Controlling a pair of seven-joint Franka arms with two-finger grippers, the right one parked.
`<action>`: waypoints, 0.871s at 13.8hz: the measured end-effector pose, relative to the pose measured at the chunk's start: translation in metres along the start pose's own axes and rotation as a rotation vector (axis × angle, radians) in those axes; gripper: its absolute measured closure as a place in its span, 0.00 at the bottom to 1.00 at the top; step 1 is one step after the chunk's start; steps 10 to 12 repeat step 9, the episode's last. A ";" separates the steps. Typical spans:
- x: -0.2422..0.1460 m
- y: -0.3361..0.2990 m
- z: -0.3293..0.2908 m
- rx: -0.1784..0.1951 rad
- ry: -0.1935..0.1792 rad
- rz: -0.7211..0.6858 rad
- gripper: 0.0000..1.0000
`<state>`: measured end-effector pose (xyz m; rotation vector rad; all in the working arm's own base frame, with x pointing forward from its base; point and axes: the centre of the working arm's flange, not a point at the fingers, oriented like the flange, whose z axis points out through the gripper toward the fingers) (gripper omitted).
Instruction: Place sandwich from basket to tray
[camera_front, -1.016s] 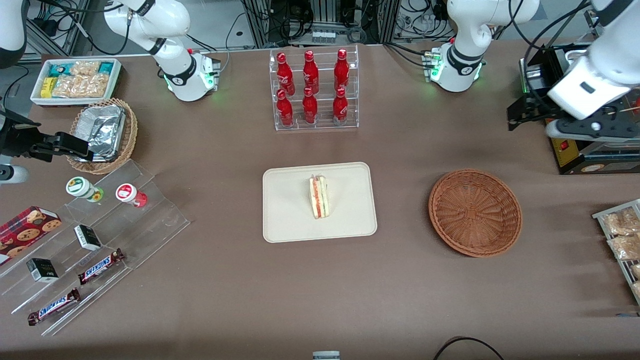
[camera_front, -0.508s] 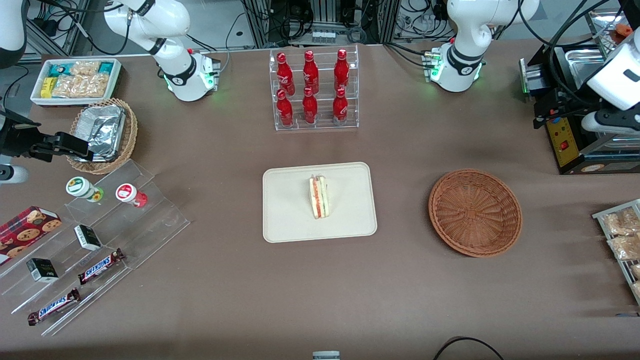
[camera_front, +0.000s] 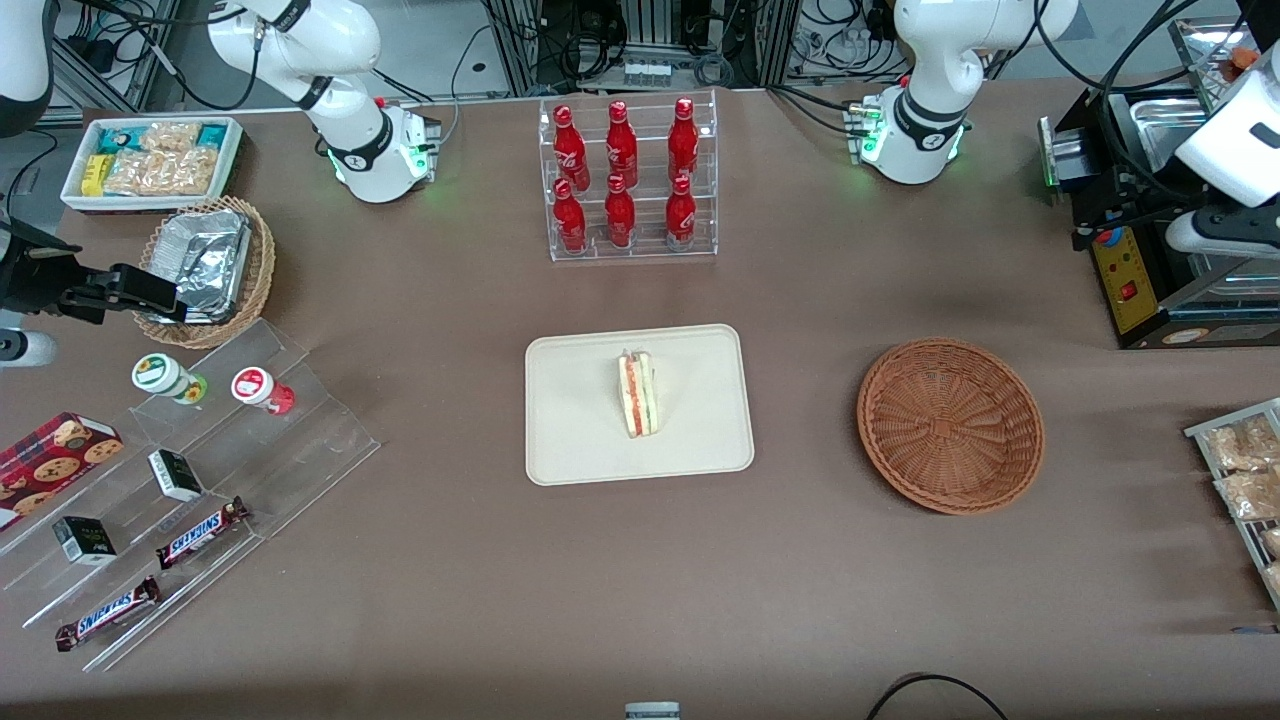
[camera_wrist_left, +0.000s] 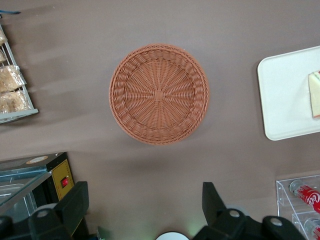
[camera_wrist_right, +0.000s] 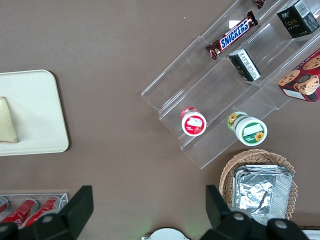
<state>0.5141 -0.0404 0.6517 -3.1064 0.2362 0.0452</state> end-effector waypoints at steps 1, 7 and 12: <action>0.001 0.002 0.001 0.000 -0.004 0.003 0.00; 0.011 0.002 0.017 -0.002 -0.034 0.006 0.00; 0.016 0.002 0.025 -0.003 -0.049 0.005 0.00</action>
